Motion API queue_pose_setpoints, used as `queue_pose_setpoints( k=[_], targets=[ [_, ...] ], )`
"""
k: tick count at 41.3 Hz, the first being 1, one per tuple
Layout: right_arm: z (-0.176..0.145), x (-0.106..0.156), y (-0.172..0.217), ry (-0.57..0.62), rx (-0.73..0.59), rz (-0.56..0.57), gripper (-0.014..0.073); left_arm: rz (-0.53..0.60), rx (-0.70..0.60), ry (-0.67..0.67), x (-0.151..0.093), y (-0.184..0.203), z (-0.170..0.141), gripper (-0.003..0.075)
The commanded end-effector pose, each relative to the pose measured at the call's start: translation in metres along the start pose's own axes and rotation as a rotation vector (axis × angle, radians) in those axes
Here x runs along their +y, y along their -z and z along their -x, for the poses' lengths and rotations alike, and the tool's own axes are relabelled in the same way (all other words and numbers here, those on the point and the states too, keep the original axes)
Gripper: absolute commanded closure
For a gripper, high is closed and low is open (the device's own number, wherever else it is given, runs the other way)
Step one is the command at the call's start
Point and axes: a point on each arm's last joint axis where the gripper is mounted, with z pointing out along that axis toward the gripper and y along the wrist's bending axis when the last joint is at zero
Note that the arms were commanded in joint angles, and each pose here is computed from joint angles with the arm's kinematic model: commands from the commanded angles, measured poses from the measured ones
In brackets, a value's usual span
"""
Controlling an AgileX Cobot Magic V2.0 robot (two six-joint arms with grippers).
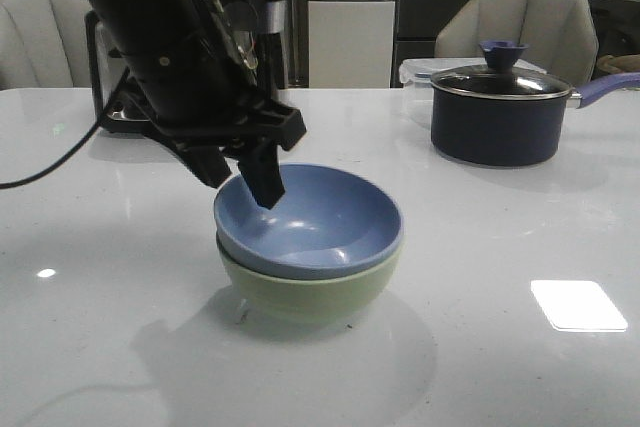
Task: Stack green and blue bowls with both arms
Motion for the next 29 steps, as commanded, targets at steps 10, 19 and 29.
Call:
queue_pose_setpoints(
  k=[10,19,29],
  targets=[
    [0.013,-0.001,0.006,0.011,-0.093,-0.013,0.0127,0.034,-0.288,-0.021,-0.003,0.134,0.004,0.0255],
    [0.013,-0.001,0.006,0.011,-0.093,-0.013,0.0127,0.043,-0.369,-0.028,-0.007,0.18,-0.039,0.0255],
    [0.013,-0.001,0.006,0.011,-0.093,-0.013,0.0127,0.052,-0.414,-0.035,-0.012,0.205,-0.102,0.0255]
  ],
)
